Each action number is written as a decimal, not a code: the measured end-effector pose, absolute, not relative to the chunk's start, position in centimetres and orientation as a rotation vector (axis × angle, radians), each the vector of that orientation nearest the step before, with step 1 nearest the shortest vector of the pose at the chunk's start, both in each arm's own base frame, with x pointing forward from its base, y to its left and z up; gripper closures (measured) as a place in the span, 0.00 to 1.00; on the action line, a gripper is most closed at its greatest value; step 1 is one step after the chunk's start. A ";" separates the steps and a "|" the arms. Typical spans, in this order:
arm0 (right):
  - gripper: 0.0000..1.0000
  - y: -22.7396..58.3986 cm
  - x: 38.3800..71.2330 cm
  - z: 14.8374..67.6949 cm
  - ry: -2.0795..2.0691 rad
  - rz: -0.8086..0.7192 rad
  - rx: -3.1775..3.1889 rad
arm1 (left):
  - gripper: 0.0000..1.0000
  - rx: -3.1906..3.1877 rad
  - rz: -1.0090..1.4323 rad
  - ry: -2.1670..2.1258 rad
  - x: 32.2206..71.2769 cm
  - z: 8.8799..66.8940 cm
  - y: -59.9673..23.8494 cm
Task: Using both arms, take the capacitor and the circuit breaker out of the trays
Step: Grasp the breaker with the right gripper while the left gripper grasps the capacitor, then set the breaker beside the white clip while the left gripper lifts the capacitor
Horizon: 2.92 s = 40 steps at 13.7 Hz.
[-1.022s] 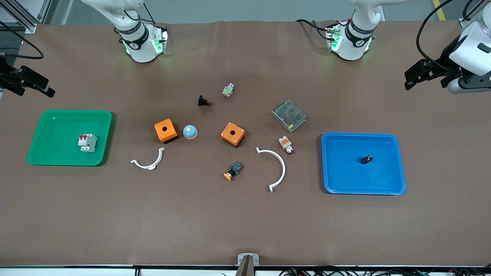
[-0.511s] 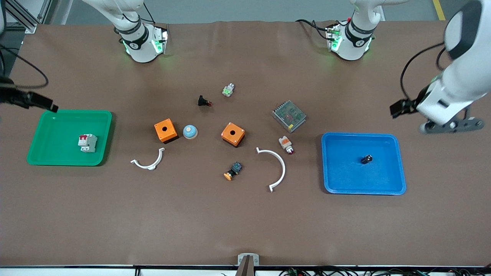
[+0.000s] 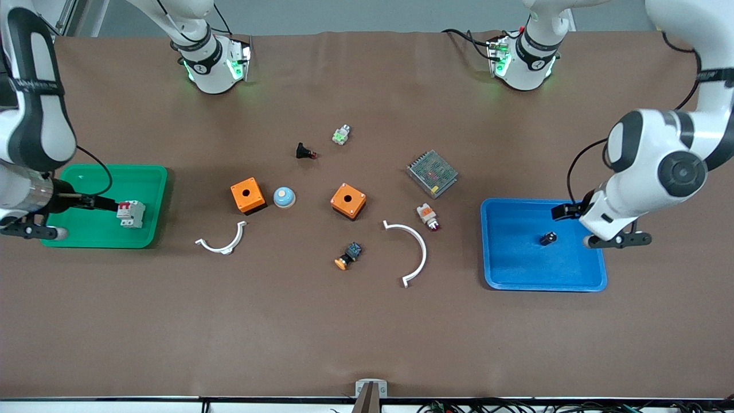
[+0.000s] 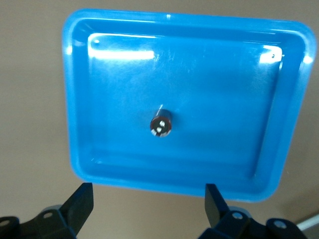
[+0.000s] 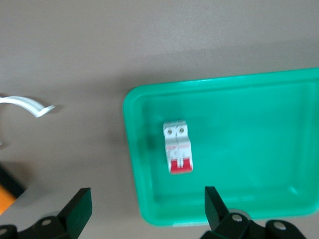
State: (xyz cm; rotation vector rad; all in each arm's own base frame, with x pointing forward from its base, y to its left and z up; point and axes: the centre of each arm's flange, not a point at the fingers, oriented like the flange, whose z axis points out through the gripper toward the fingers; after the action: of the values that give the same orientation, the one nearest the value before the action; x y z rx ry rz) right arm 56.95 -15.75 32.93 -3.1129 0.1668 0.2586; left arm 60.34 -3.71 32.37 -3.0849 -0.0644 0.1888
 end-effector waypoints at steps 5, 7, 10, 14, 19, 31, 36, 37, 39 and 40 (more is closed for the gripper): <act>0.00 -17.5 55.6 25.3 0.077 0.266 -3.093 | 0.11 -3.121 0.184 -0.099 61.5 23.7 -1.8; 0.00 -18.3 55.2 23.4 0.069 0.275 -3.085 | 0.17 -3.132 0.194 -0.110 61.5 21.2 -0.7; 0.04 -18.7 53.8 20.4 0.022 0.241 -3.086 | 0.21 -3.137 0.196 -0.106 61.5 20.5 -1.0; 0.43 -18.9 53.1 19.6 -0.053 0.225 -3.082 | 0.26 -3.137 0.204 -0.102 61.5 20.1 -1.2; 0.60 -15.8 56.0 24.5 -0.116 0.267 -3.075 | 0.60 -3.138 0.220 -0.096 61.3 19.5 -1.5; 0.60 16.5 58.9 26.5 0.364 0.117 -3.040 | 0.66 -3.134 0.198 -0.089 61.2 29.3 -8.1; 0.60 17.7 59.7 21.0 0.379 0.136 -3.038 | 0.66 -3.153 0.196 -0.177 59.4 31.2 -16.0; 0.54 17.6 59.9 20.9 0.382 0.134 -3.038 | 0.66 -3.157 0.195 -0.198 59.0 31.5 -17.3; 0.34 17.2 60.8 22.2 0.393 0.115 -3.036 | 0.66 -3.164 0.191 -0.241 58.4 32.1 -19.5; 0.25 16.6 61.4 23.5 0.404 0.128 -3.039 | 0.66 -3.166 0.190 -0.256 58.1 32.3 -20.4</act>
State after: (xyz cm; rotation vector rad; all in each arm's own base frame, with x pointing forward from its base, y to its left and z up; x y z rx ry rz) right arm 61.43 16.55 23.46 -3.0394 0.4035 0.1277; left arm 58.09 -20.44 32.32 -3.1662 -0.2560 0.1896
